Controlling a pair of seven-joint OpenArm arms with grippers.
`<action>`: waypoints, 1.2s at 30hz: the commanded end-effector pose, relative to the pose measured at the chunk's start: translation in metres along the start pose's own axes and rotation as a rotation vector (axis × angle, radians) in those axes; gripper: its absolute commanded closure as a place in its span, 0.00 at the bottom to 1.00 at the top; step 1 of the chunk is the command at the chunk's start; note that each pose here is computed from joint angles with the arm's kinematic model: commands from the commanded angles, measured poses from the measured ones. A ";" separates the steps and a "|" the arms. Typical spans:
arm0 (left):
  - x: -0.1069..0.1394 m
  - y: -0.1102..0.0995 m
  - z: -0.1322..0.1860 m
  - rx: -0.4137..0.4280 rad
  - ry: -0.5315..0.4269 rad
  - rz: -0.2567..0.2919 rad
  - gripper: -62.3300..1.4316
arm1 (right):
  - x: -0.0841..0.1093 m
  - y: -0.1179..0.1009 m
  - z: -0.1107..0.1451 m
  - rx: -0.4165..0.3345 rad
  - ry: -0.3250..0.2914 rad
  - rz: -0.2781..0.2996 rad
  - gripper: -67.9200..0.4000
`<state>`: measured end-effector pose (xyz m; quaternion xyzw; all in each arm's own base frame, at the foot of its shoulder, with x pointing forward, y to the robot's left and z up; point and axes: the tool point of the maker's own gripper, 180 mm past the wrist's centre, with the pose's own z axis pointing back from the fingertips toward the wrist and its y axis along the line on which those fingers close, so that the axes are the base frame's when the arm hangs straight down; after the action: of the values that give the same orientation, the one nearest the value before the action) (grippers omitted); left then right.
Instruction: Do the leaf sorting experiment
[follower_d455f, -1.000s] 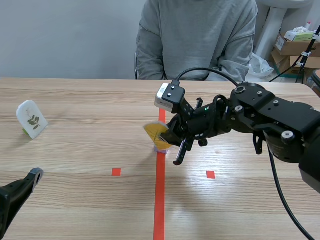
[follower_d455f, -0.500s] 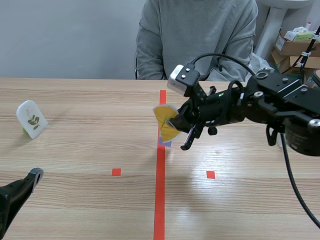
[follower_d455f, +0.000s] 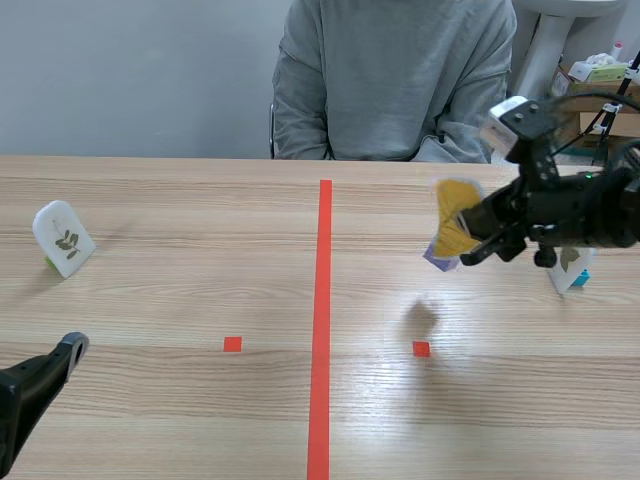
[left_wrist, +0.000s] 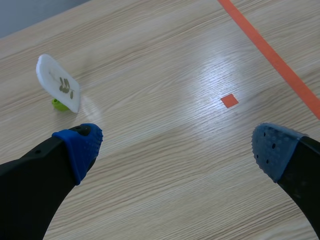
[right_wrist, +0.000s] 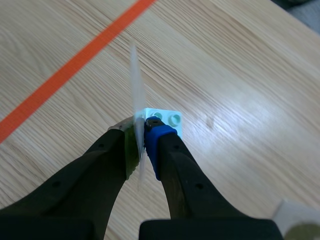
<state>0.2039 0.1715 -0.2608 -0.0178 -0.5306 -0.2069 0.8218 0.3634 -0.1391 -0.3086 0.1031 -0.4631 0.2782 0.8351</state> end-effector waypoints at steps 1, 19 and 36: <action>0.010 0.000 0.000 0.003 -0.035 0.002 0.00 | 0.001 -0.011 0.009 -0.040 -0.017 -0.016 0.97; 0.010 -0.005 0.000 -0.022 -0.035 -0.002 0.00 | -0.077 -0.123 0.114 -0.492 0.063 -0.210 0.97; 0.011 -0.004 0.000 -0.021 -0.038 -0.002 0.00 | -0.103 -0.148 0.092 -0.505 0.038 -0.263 0.97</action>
<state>0.2023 0.1675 -0.2617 -0.0269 -0.5281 -0.2141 0.8213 0.3271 -0.3388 -0.3459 -0.0486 -0.4656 0.0333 0.8830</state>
